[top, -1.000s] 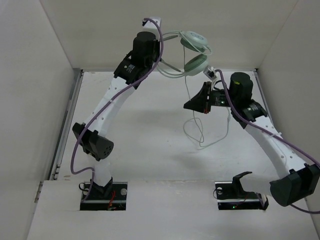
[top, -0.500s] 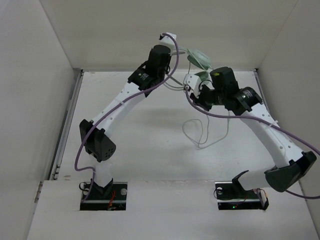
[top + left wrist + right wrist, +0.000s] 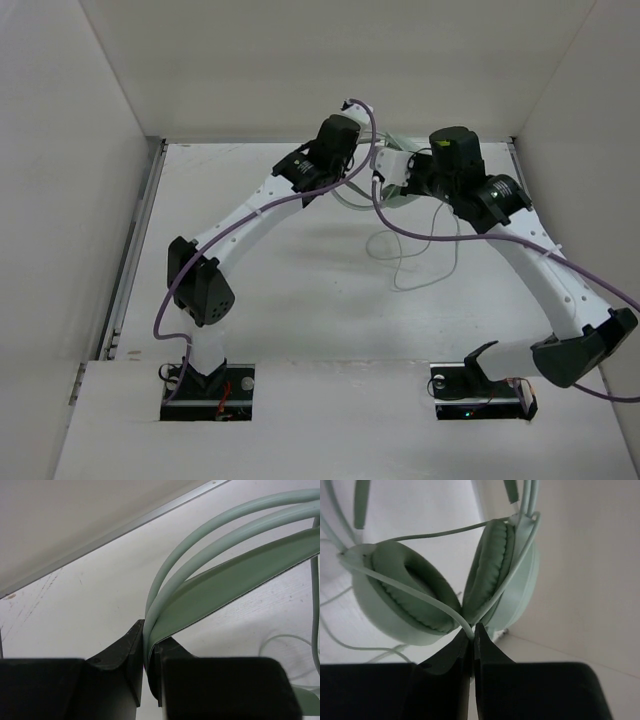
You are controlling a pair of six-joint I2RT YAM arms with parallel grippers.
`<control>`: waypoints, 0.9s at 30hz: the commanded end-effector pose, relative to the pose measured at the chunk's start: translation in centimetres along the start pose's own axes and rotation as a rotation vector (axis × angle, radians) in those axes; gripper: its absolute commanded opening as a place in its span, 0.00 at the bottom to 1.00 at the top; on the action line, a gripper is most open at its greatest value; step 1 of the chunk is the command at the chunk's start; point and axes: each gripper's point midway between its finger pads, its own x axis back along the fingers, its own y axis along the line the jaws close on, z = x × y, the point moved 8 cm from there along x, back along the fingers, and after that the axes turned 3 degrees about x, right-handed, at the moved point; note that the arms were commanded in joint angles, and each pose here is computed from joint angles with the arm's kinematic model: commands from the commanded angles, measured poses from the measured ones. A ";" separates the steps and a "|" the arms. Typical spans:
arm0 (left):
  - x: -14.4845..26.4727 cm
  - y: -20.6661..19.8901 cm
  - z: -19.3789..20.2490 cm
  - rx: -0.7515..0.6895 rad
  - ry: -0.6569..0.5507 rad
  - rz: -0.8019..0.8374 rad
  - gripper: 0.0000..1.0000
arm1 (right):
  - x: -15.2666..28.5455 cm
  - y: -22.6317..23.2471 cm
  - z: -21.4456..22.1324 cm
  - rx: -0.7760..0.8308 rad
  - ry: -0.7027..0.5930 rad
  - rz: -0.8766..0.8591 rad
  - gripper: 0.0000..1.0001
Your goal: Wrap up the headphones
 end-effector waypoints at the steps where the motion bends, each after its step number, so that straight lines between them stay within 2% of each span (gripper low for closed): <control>1: 1.7 -0.4 -1.3 -0.008 -0.033 0.044 0.01 | 1.8 -3.4 -0.4 0.134 0.029 0.245 0.00; 5: 1.7 -0.6 -0.6 -0.041 -0.003 0.045 0.01 | 2.1 -4.1 -0.2 0.231 0.056 0.327 0.00; 16: 1.6 -0.9 -0.1 -0.074 0.038 0.065 0.00 | 2.5 -3.8 -0.3 0.284 0.019 0.346 0.02; 27: 1.8 -1.2 -0.6 -0.063 0.032 0.087 0.00 | 2.2 -3.2 0.2 0.242 -0.020 0.366 0.11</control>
